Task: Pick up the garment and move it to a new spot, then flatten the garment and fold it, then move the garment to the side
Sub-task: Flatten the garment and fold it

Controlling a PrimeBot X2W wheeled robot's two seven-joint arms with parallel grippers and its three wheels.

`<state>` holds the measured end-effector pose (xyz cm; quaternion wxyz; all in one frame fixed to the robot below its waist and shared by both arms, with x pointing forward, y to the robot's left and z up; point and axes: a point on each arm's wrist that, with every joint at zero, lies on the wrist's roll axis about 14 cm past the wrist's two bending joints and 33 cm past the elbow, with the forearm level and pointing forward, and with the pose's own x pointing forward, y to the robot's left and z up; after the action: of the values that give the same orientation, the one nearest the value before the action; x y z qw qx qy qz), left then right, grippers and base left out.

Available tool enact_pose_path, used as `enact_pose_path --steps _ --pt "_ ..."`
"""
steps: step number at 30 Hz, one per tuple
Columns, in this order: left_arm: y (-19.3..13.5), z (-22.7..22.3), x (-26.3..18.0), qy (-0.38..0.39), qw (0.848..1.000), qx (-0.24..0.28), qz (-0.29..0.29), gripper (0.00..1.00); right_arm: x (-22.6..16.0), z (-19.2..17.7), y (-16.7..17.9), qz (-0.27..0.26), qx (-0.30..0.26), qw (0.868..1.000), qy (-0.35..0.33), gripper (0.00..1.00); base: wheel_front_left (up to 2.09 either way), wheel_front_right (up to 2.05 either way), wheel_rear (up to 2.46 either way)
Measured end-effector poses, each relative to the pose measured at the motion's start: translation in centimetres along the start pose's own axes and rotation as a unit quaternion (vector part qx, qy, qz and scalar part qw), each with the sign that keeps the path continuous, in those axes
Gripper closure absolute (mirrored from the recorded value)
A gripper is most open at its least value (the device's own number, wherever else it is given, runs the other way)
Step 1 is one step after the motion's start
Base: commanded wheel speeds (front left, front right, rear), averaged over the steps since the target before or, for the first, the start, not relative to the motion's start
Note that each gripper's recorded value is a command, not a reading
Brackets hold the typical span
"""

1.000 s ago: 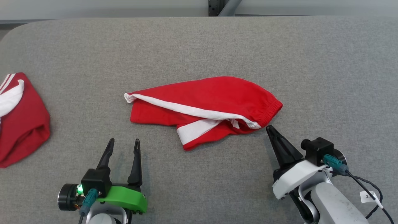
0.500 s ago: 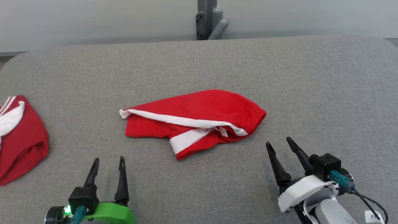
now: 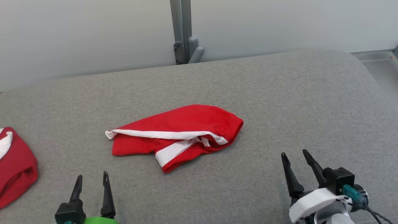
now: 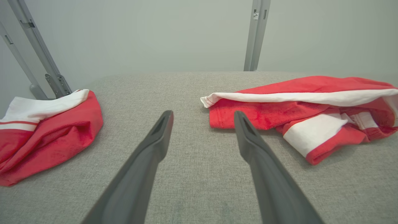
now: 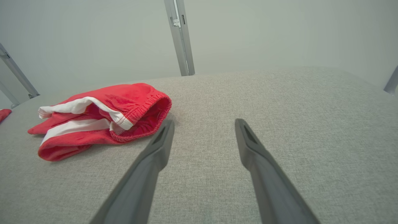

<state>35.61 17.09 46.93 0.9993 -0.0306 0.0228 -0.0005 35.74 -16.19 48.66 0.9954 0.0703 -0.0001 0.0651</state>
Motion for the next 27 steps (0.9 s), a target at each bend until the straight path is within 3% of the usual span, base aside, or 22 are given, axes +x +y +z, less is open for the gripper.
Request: enact_pose_path --steps 4,16,27 --pt "0.1 -0.2 -0.4 0.003 1.0 0.001 0.0 0.0 -0.4 0.0 -0.1 -0.005 0.001 1.0 -0.001 0.0 0.0 0.0 0.0" --pt "-1.0 -1.0 -0.1 0.015 1.0 0.0 -0.019 0.0 2.0 -1.6 3.6 0.053 0.017 0.998 0.024 0.0 0.0 0.0 0.0" --pt "0.7 -2.0 0.4 0.033 0.999 -0.005 0.011 0.0 6.4 -5.1 8.9 0.144 0.034 0.986 0.075 0.0 0.0 0.0 0.0"
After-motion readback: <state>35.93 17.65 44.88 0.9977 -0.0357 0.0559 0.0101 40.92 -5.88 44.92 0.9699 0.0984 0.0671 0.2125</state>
